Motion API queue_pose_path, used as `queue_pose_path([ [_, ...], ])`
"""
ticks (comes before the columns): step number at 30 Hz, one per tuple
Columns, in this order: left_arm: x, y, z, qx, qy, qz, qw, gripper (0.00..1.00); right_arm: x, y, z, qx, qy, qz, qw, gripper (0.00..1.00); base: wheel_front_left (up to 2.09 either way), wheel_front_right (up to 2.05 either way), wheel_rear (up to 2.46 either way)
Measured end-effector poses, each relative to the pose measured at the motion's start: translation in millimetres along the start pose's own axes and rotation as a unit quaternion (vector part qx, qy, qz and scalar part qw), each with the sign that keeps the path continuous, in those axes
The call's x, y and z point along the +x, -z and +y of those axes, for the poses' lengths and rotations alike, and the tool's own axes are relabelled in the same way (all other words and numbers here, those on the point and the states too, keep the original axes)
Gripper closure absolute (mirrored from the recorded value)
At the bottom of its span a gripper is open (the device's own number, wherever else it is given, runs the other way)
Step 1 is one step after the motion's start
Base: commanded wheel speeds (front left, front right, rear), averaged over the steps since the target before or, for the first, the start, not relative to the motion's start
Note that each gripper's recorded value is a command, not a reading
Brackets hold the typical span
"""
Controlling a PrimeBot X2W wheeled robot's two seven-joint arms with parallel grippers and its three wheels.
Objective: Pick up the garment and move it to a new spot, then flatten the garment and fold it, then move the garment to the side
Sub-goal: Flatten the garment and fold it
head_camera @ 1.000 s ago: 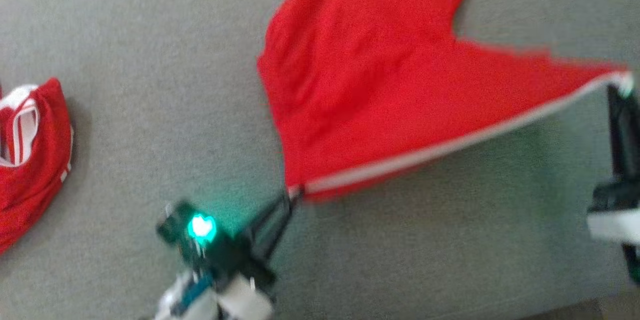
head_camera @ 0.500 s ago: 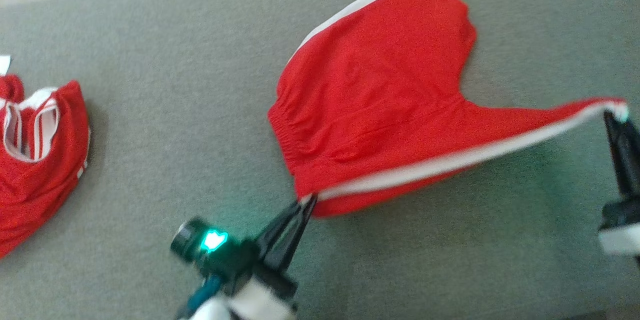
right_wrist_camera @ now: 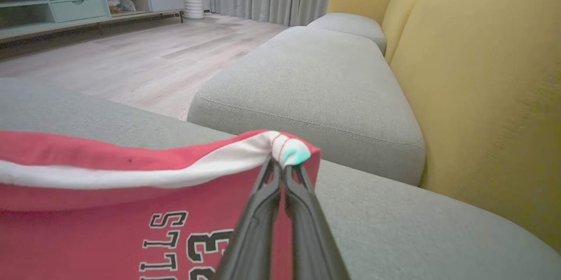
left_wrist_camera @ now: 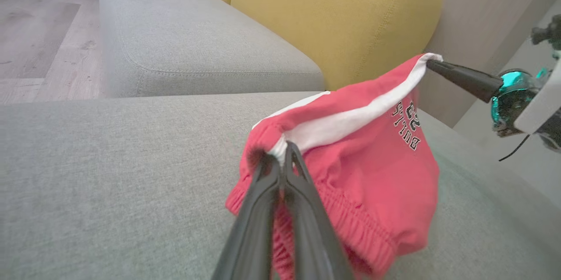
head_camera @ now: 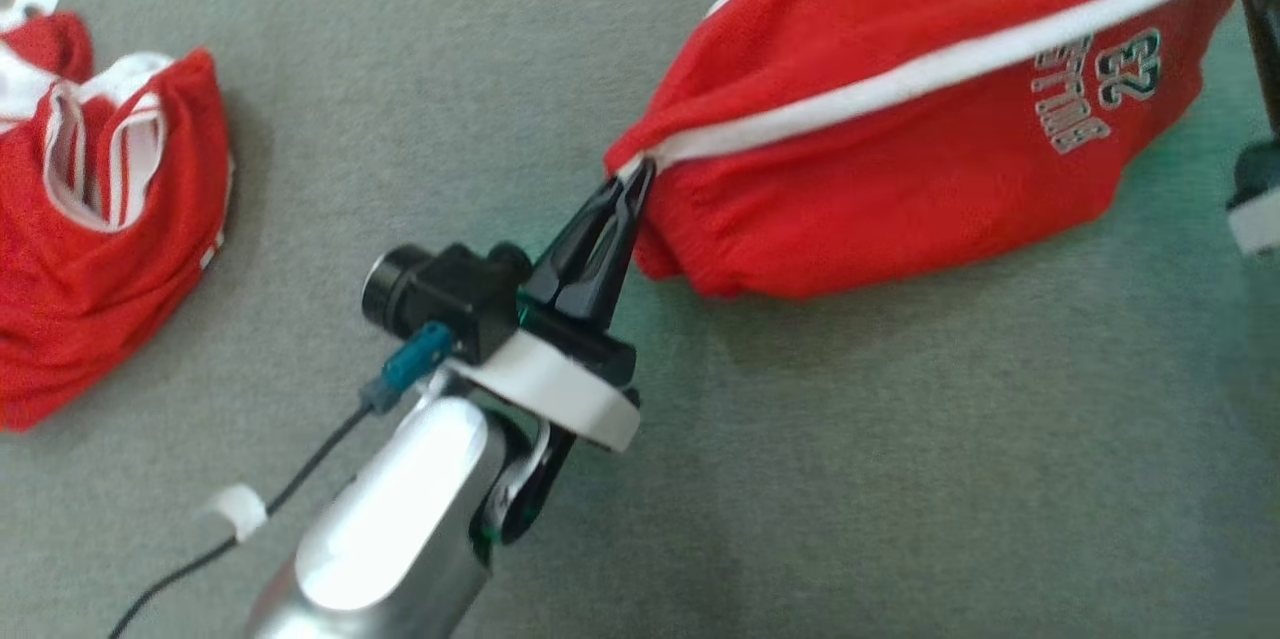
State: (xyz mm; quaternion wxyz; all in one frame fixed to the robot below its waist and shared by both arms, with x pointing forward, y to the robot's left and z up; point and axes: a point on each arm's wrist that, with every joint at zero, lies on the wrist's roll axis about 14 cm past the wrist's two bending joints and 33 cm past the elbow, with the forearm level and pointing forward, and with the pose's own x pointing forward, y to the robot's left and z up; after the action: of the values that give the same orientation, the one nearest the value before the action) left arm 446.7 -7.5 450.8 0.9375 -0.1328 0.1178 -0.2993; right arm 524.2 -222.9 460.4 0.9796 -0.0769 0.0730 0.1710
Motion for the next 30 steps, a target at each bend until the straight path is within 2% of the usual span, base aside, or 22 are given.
queue_pose_path([
  [7,3.3,5.8,17.8,-0.008,-0.027,0.007,1.0,1.0,42.6,7.4,15.1,-0.001,-0.035,0.015,0.999,0.99,0.0,0.0,0.0],
  [8,2.4,6.7,20.4,-0.009,-0.032,0.007,0.999,1.0,47.5,8.4,17.0,-0.002,-0.038,0.017,0.999,0.91,0.0,0.0,0.0],
  [10,0.5,8.7,24.6,-0.008,-0.04,0.007,0.999,1.0,55.3,11.7,21.5,-0.001,-0.046,0.023,0.999,0.6,0.0,0.0,0.0],
  [11,-0.2,8.3,26.7,-0.01,-0.044,0.004,0.999,1.0,58.4,14.1,23.3,0.0,-0.049,0.028,0.998,0.53,0.0,0.0,0.0],
  [12,-0.9,8.7,28.6,-0.009,-0.049,0.002,0.999,0.8,61.1,16.3,25.3,0.0,-0.053,0.032,0.998,0.5,0.0,0.0,0.0],
  [13,-1.4,8.9,30.9,-0.009,-0.054,0.0,0.998,0.34,63.4,17.9,26.6,-0.002,-0.055,0.035,0.998,0.37,0.0,0.0,0.0],
  [14,-1.5,8.4,32.3,-0.011,-0.058,-0.003,0.998,0.0,65.7,18.6,27.7,-0.001,-0.057,0.035,0.998,0.0,0.0,0.0,0.0],
  [19,-3.0,3.2,37.3,-0.009,-0.077,-0.029,0.997,0.0,74.6,18.6,31.3,0.038,-0.053,0.031,0.997,0.0,0.0,0.0,0.0],
  [25,-12.5,-23.3,54.9,0.047,-0.141,-0.092,0.985,0.0,70.8,19.1,23.5,0.081,-0.035,0.035,0.996,0.0,0.0,0.0,0.0],
  [30,-36.8,-43.5,57.9,0.06,-0.196,-0.135,0.969,0.0,60.3,46.7,5.2,0.103,-0.006,0.098,0.99,0.0,0.0,0.0,0.0],
])
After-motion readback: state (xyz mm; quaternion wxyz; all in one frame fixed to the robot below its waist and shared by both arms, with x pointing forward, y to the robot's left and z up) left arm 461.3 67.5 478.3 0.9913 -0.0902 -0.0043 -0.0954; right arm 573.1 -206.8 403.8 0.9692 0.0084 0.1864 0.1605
